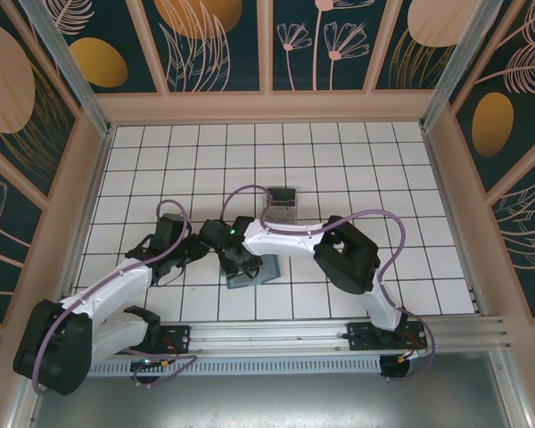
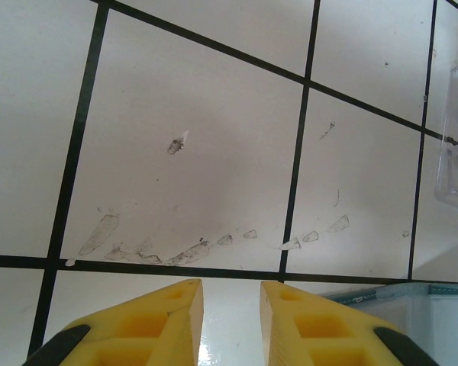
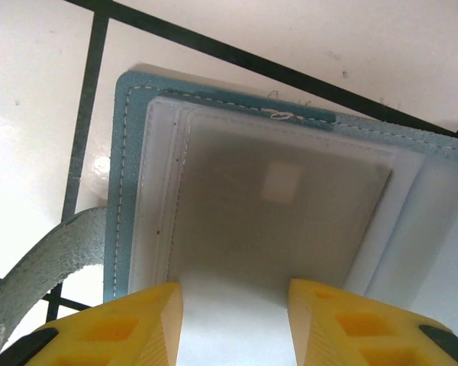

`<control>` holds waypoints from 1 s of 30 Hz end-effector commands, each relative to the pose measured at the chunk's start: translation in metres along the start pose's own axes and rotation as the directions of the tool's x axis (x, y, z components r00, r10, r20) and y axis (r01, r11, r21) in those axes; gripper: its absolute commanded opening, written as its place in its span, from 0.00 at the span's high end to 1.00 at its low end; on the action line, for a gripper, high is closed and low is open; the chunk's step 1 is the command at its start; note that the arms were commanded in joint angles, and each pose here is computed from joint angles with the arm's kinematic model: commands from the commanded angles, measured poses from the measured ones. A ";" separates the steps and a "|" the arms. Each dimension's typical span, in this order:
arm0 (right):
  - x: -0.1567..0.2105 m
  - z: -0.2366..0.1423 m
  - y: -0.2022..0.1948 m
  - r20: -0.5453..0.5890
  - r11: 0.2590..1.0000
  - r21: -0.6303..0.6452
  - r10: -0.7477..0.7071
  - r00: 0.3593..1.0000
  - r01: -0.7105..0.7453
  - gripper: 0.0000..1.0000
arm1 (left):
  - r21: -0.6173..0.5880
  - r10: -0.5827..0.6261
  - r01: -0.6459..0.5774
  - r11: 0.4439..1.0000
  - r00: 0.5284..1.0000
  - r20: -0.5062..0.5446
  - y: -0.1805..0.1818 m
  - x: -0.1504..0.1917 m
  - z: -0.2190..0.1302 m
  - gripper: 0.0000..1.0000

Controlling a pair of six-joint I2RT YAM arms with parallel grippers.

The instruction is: Take the credit cards out of the card holder

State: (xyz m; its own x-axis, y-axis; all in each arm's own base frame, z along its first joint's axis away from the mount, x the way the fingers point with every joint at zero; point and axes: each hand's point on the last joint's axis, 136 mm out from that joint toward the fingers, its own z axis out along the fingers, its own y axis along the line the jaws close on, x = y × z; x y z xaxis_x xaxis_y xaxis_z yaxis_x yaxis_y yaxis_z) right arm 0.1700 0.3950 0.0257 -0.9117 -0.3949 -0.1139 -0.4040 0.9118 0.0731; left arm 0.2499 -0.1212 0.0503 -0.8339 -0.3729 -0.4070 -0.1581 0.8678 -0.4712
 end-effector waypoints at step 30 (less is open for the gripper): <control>-0.014 -0.028 0.024 0.039 0.957 -0.262 0.135 0.990 -0.121 0.98 | 0.185 0.096 -0.085 0.979 0.994 -0.048 -0.041 0.001 -0.016 0.75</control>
State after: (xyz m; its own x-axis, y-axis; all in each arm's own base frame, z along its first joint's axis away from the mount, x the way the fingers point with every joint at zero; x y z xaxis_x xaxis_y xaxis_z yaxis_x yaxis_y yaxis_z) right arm 0.1668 0.4049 0.0311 -0.9413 -0.3189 -0.1105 -0.3362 0.9149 0.2236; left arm 0.2416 -0.1420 0.0595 -0.8757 -0.2968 -0.3808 -0.0528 0.8428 -0.5356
